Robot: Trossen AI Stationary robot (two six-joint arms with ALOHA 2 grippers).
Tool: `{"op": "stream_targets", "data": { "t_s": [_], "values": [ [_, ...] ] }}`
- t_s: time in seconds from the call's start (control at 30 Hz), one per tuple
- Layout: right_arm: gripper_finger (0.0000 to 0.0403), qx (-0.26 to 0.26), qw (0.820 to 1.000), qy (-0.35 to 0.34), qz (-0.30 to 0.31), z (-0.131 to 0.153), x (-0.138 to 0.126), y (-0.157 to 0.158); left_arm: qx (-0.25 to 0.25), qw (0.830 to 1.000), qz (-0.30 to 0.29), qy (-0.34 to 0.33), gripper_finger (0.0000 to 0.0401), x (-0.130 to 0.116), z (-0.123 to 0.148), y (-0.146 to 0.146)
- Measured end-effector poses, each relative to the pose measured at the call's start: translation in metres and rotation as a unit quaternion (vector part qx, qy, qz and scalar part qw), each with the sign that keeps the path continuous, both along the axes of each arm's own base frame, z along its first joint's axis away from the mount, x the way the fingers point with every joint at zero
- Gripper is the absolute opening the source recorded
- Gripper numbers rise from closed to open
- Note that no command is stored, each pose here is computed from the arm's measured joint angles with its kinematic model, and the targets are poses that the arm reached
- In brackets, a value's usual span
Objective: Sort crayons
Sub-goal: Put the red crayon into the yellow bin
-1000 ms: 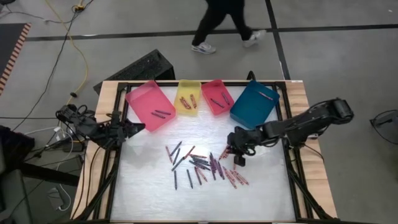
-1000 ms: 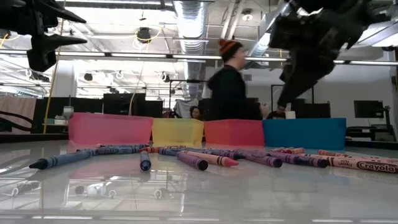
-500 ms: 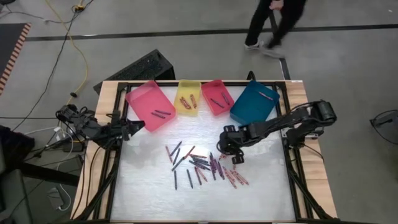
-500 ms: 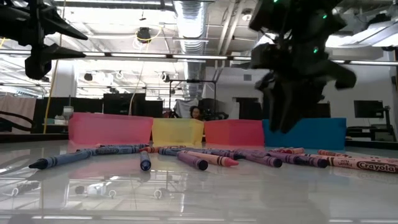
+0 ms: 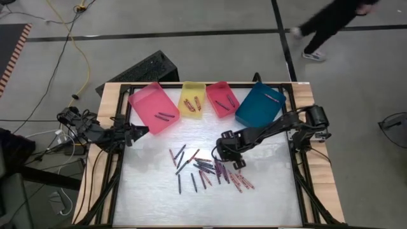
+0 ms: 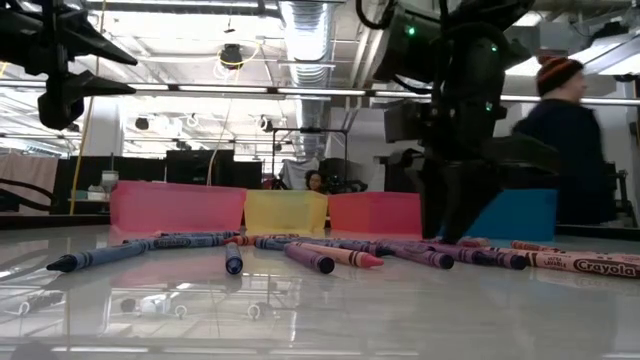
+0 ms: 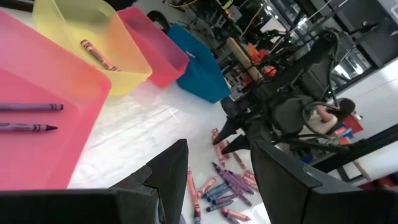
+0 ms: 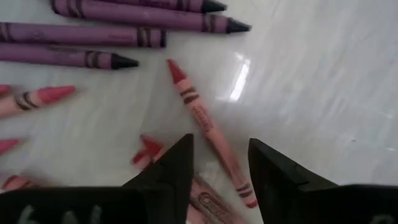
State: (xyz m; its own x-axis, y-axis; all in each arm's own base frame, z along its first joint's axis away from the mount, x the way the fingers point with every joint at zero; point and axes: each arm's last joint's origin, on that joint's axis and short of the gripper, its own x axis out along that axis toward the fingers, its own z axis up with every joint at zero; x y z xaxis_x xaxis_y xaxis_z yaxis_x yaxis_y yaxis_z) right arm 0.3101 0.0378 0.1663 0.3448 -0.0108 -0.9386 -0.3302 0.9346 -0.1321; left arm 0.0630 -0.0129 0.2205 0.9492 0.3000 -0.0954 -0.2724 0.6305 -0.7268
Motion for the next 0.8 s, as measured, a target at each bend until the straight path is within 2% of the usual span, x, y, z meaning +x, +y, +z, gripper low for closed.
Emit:
{"op": "stream_targets", "data": {
  "t_s": [0.17, 0.27, 0.4, 0.6, 0.8],
  "values": [
    [0.0148, -0.004, 1.0, 0.021, 0.0, -0.007, 0.0, 0.001, 0.005, 1.0, 0.002, 0.012, 0.0165, 0.0, -0.003, 0.0],
    [0.013, -0.013, 0.999, 0.025, -0.016, -0.008, -0.001, 0.001, 0.003, 1.0, 0.002, 0.011, 0.0165, 0.0, -0.003, 0.0],
    [0.0085, -0.008, 0.999, 0.022, -0.049, -0.007, -0.001, 0.0, -0.008, 1.0, -0.005, 0.007, 0.0165, 0.0, -0.002, 0.0],
    [0.0009, 0.04, 0.994, 0.017, -0.1, 0.001, 0.005, -0.001, -0.037, 0.999, -0.029, 0.003, 0.0165, 0.0, -0.002, -0.002],
    [0.0005, 0.059, 0.989, -0.027, -0.131, 0.024, 0.022, -0.003, -0.038, 0.999, -0.033, 0.003, 0.0165, 0.0, -0.002, -0.002]
  ]
}}
